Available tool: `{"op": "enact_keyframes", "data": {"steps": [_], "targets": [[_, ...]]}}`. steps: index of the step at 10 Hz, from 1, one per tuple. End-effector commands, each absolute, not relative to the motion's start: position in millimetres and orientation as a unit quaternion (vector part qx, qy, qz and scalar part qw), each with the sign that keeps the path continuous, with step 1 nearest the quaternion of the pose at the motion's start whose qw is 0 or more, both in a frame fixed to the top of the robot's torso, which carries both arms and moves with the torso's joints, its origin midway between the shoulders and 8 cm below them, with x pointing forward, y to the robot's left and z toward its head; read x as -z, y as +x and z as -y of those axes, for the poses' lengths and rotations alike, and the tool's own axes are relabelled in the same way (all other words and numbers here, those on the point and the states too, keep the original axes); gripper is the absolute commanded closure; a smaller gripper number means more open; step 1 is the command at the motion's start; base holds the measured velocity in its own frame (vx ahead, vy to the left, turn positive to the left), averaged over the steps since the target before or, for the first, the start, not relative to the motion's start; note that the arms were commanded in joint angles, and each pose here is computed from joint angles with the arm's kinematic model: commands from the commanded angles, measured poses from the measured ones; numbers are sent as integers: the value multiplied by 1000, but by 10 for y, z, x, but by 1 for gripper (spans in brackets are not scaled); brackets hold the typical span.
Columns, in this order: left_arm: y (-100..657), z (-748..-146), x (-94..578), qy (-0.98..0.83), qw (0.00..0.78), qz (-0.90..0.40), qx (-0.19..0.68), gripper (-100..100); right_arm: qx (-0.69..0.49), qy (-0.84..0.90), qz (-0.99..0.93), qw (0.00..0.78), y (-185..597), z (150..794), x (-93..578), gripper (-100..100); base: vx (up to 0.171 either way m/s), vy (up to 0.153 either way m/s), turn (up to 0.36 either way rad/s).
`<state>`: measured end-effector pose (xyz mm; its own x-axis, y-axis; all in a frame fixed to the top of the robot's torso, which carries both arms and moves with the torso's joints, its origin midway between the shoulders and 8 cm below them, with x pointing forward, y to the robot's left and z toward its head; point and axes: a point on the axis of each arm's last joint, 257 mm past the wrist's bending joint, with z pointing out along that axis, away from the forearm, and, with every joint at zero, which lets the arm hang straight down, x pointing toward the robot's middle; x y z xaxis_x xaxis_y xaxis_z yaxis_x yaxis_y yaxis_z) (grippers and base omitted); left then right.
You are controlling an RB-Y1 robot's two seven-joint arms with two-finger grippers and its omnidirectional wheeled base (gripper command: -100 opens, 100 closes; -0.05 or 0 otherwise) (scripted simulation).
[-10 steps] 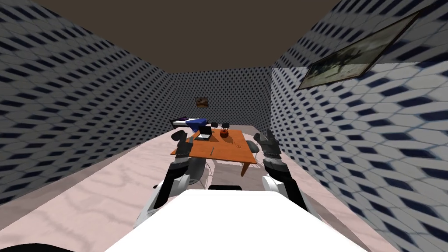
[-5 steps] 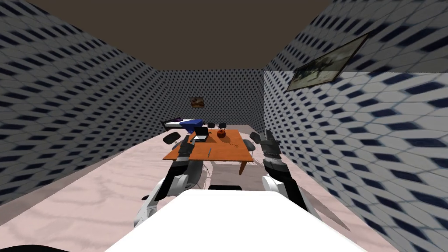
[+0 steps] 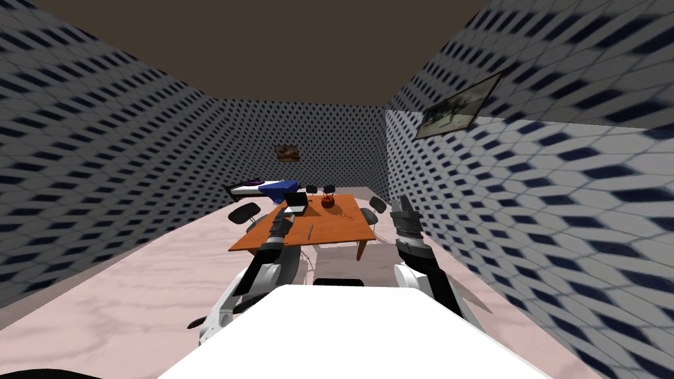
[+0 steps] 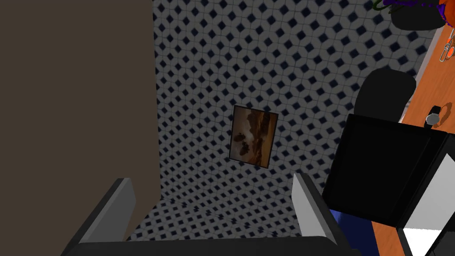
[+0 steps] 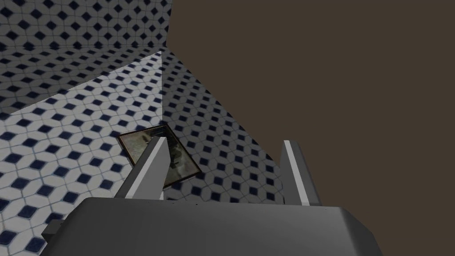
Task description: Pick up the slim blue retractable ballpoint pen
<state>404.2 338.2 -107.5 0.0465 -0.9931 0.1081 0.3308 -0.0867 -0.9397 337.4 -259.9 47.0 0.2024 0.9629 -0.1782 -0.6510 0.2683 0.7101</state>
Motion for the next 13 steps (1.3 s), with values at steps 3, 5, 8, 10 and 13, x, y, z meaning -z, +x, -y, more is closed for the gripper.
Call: {"op": "enact_keyframes", "data": {"steps": [3, 5, 8, 10, 13], "targets": [[4177, -3621, 1629, -532, 501, -363, 578, -100, -550, 252, -310, 733, 3374, 2599, -469, 0, 12, 13, -204], [4210, -3740, 1885, -570, 471, -357, 571, -100, -550, 252, -310, 733, 3374, 2599, -469, 0, 8, 9, -168], [4225, -3865, 2155, -614, 434, -341, 565, -100, -550, 252, -310, 733, 3374, 2599, -469, 0, 6, 11, -158], [4222, -3992, 2410, -651, 404, -326, 554, -100, -550, 252, -310, 733, 3374, 2599, -469, 0, 6, 12, -183], [4182, -4235, 2860, -716, 351, -295, 526, -100, -550, 252, -310, 733, 3374, 2599, -469, 0, 8, 11, -201]]}}
